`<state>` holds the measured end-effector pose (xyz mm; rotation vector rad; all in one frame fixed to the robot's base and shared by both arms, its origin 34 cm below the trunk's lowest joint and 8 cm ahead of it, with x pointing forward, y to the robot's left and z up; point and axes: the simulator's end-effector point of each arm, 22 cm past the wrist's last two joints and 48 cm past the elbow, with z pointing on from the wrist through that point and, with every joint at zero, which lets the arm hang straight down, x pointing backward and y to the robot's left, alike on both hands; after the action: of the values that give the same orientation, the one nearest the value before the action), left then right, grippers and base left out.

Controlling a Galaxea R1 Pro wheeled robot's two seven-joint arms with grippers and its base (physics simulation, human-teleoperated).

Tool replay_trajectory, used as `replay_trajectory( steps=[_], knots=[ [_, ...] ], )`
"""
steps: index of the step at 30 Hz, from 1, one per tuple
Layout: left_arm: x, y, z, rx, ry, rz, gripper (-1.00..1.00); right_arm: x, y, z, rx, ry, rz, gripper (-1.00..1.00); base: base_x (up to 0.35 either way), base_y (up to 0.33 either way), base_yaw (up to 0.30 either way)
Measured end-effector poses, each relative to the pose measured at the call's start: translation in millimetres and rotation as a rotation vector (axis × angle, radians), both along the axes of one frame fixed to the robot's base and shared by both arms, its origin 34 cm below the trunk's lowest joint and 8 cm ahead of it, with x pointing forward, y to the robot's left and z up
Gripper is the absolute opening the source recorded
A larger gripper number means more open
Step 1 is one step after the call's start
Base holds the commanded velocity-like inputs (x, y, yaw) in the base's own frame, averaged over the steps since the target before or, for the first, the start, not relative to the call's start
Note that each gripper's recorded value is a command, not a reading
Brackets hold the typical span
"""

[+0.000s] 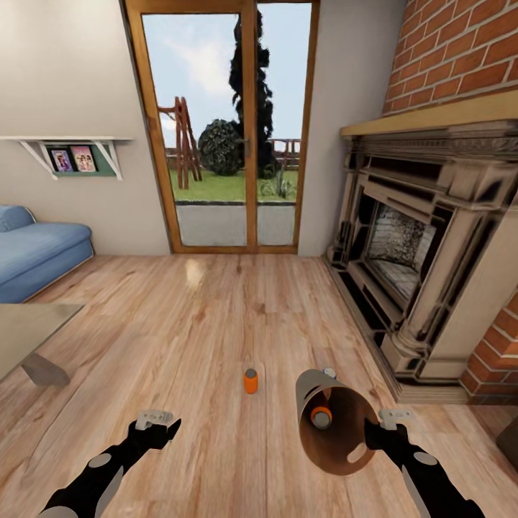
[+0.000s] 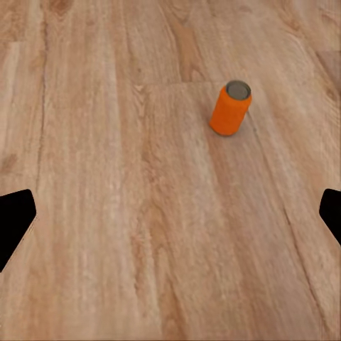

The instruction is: Put the three can of soda from the living room inside the tash can in the kitchen.

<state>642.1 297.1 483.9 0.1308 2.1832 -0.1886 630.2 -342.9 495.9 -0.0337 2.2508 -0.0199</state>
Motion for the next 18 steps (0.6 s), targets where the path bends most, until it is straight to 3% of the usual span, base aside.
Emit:
replay_trajectory(
  steps=[18],
  knots=[
    [0.2, 2.0, -0.3, 0.008, 0.000, 0.006, 1.00, 0.0, 0.6, -0.1, 0.000, 0.000, 0.002, -1.00, 0.322, -0.005, 0.000]
  ],
)
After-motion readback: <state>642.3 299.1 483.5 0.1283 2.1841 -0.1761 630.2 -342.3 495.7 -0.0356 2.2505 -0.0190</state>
